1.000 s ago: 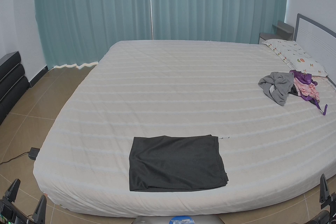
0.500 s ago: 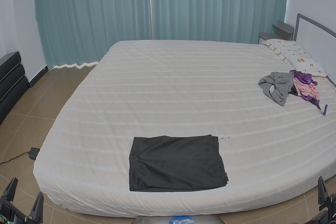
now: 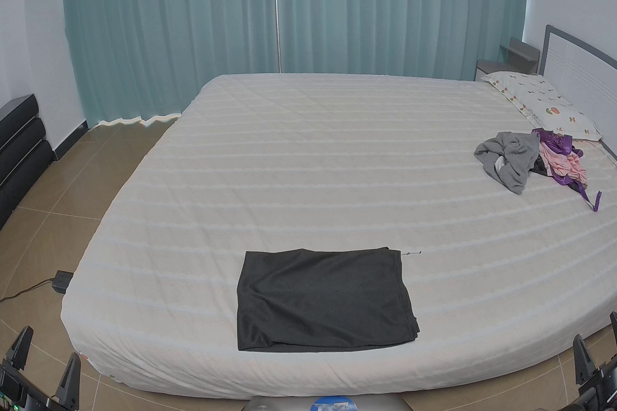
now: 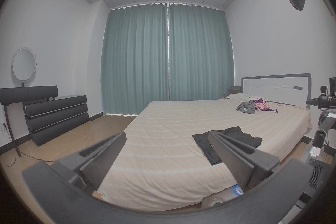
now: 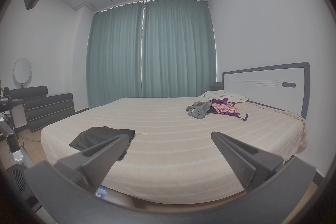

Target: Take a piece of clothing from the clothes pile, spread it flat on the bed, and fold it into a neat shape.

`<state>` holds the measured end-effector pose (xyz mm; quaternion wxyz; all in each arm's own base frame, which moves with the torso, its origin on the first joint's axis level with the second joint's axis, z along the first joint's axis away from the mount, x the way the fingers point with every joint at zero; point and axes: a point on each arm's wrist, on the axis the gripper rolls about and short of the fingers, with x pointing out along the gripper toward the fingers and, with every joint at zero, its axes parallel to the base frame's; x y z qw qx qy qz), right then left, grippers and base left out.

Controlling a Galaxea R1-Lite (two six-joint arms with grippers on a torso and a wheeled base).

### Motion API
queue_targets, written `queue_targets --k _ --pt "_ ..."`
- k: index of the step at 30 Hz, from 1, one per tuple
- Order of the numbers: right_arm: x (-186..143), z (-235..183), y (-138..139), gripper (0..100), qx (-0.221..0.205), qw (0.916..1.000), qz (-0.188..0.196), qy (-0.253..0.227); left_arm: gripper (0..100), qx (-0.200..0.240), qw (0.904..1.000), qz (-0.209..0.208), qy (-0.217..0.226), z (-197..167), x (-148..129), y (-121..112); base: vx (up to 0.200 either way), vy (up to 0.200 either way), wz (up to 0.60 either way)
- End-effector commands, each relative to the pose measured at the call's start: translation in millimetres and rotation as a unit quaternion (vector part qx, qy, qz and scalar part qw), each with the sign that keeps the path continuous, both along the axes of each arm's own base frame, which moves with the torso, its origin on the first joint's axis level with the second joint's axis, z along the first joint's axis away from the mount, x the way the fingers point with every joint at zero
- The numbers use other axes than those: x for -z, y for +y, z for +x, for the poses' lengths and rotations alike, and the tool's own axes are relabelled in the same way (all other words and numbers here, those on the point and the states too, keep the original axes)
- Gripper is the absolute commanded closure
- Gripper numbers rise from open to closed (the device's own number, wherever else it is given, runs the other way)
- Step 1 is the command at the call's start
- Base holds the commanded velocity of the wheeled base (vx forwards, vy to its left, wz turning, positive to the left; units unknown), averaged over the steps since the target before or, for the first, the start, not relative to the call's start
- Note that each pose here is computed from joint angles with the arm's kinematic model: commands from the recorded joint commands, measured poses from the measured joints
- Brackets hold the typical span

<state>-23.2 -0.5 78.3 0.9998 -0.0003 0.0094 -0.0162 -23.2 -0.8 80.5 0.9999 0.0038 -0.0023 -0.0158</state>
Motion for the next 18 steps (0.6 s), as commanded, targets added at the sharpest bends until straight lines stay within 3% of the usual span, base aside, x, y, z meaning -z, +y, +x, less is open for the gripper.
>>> queue_targets --k 1,18 --pt "3.0 -0.1 0.0 0 0.000 1.0000 0.000 -0.001 0 -0.001 1.0000 -0.001 0.005 0.6 5.1 0.0 0.000 0.000 0.00" --pt "2.9 -0.2 0.1 0 -0.005 1.0000 0.008 -0.003 0 -0.004 1.0000 -0.003 0.004 0.7 4.5 0.1 0.000 0.000 0.00"
